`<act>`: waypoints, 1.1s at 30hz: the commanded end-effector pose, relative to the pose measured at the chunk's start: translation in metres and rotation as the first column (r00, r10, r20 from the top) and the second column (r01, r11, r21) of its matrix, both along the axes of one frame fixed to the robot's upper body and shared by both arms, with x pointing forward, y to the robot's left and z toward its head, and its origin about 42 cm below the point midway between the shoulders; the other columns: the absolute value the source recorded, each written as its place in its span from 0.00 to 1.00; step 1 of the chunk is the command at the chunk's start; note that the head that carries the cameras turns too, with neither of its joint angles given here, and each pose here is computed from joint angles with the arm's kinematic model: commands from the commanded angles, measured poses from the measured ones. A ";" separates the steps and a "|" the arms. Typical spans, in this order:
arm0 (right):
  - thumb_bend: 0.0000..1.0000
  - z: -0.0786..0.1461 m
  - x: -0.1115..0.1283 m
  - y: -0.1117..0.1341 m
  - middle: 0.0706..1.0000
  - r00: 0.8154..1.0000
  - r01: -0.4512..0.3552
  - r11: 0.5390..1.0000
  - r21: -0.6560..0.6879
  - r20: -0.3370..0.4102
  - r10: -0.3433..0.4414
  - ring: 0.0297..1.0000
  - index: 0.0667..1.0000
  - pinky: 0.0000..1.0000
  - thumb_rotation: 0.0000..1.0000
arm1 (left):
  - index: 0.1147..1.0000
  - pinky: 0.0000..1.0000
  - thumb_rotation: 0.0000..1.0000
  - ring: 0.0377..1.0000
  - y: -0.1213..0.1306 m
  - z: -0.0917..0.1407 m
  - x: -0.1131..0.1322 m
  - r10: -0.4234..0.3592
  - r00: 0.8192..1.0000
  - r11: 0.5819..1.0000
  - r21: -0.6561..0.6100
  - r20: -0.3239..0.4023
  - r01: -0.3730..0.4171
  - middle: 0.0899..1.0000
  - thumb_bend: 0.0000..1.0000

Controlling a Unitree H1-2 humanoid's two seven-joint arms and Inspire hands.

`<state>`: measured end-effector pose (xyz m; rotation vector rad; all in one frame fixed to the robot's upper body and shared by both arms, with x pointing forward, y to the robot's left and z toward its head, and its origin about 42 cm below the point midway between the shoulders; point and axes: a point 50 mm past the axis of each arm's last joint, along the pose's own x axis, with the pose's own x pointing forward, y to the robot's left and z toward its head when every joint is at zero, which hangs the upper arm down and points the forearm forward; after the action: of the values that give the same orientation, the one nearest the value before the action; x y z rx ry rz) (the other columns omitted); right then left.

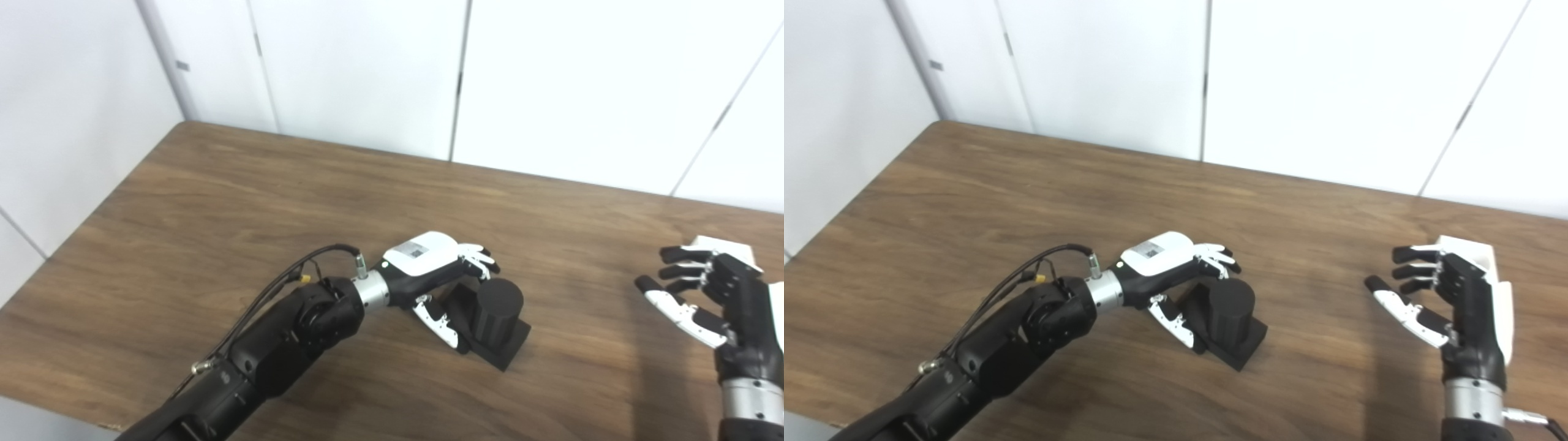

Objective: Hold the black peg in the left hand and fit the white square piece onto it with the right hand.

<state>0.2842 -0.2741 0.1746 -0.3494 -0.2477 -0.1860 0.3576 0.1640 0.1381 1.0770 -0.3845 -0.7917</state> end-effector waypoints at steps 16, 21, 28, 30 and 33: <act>0.50 0.063 0.026 -0.003 0.56 0.976 -0.002 0.978 -0.208 0.213 0.047 0.52 0.45 0.41 0.13 | 0.42 0.85 0.06 0.93 0.037 -0.023 0.001 -0.071 0.997 0.956 0.286 -0.012 0.071 0.86 0.52; 0.50 0.109 0.045 -0.021 0.60 0.972 0.009 0.927 -0.375 0.220 0.080 0.52 0.46 0.41 0.14 | 0.42 0.83 0.06 0.91 0.047 -0.027 0.001 -0.088 0.996 0.951 0.299 0.010 0.081 0.83 0.52; 0.51 0.165 0.075 -0.047 0.66 0.983 0.054 0.758 -0.650 0.168 0.075 0.59 0.46 0.47 0.14 | 0.42 0.81 0.06 0.89 0.059 -0.033 0.001 -0.096 0.995 0.949 0.304 0.017 0.086 0.81 0.52; 0.51 0.172 0.086 -0.054 0.65 0.983 0.072 0.713 -0.697 0.169 0.066 0.59 0.46 0.49 0.14 | 0.42 0.80 0.06 0.88 0.061 -0.035 0.000 -0.097 0.995 0.950 0.301 0.018 0.087 0.81 0.52; 0.50 0.178 0.105 -0.069 0.64 0.987 0.101 0.622 -0.777 0.154 0.032 0.57 0.46 0.48 0.14 | 0.42 0.79 0.06 0.87 0.063 -0.037 -0.001 -0.096 0.995 0.953 0.292 0.021 0.086 0.80 0.52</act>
<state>0.3836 -0.3386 0.3291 -1.1616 -0.4087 -0.1033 0.3672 0.1894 0.1353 1.1930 -0.5252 -0.8478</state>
